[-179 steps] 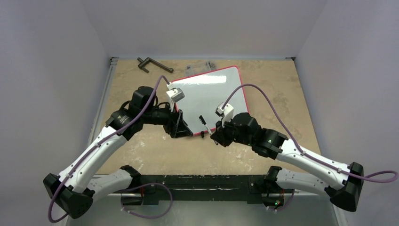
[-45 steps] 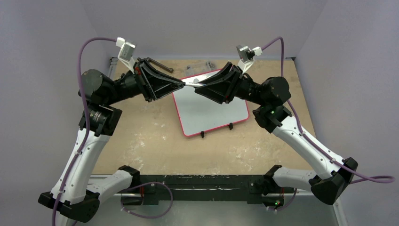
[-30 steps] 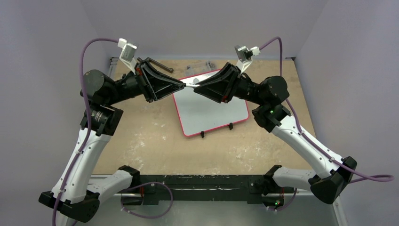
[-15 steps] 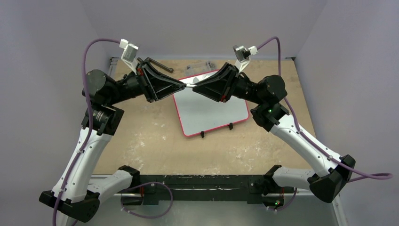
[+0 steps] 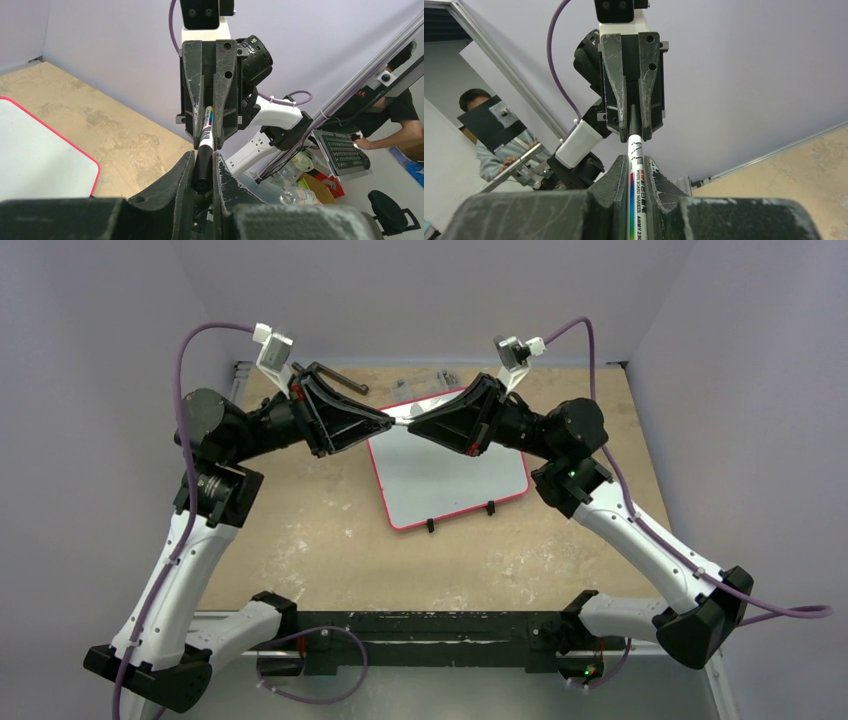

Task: Write a sentence on the whiteboard
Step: Open the pen cap from the whiteboard marker.

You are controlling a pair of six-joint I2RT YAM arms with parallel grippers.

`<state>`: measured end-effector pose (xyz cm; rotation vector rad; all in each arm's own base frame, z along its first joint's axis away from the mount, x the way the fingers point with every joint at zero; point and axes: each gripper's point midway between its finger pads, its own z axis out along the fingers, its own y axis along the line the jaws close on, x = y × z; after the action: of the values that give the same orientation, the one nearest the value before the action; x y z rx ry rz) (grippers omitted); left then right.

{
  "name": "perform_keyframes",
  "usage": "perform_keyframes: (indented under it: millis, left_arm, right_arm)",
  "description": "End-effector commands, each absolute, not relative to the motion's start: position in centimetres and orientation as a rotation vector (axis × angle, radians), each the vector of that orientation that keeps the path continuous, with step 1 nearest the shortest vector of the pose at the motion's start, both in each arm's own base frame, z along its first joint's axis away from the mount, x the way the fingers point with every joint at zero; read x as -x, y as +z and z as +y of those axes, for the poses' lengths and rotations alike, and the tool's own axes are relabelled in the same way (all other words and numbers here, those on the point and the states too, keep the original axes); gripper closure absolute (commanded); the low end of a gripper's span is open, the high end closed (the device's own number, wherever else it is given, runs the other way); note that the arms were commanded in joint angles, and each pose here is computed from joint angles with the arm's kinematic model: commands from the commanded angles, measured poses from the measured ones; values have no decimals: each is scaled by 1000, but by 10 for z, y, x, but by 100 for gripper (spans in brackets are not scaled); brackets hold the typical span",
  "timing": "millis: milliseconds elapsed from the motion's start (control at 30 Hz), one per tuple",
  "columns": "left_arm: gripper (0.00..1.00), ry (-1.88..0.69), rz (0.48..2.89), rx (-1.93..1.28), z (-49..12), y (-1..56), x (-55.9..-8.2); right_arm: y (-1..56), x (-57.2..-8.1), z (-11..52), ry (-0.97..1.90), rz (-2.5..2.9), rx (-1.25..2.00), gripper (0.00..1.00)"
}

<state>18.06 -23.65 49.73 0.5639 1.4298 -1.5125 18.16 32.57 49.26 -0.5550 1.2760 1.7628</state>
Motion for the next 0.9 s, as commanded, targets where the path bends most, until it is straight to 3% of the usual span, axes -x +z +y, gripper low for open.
perform_keyframes:
  millis: [0,867]
  left_arm:
    - [100,-1518,1448,-565,-237,489,-182]
    - [100,-1373,1547,-406,-216,456,-185]
  right_arm:
    - [518,-168,318,1767,1156,597,100]
    - [470,-166,296,1679,1228,471,100]
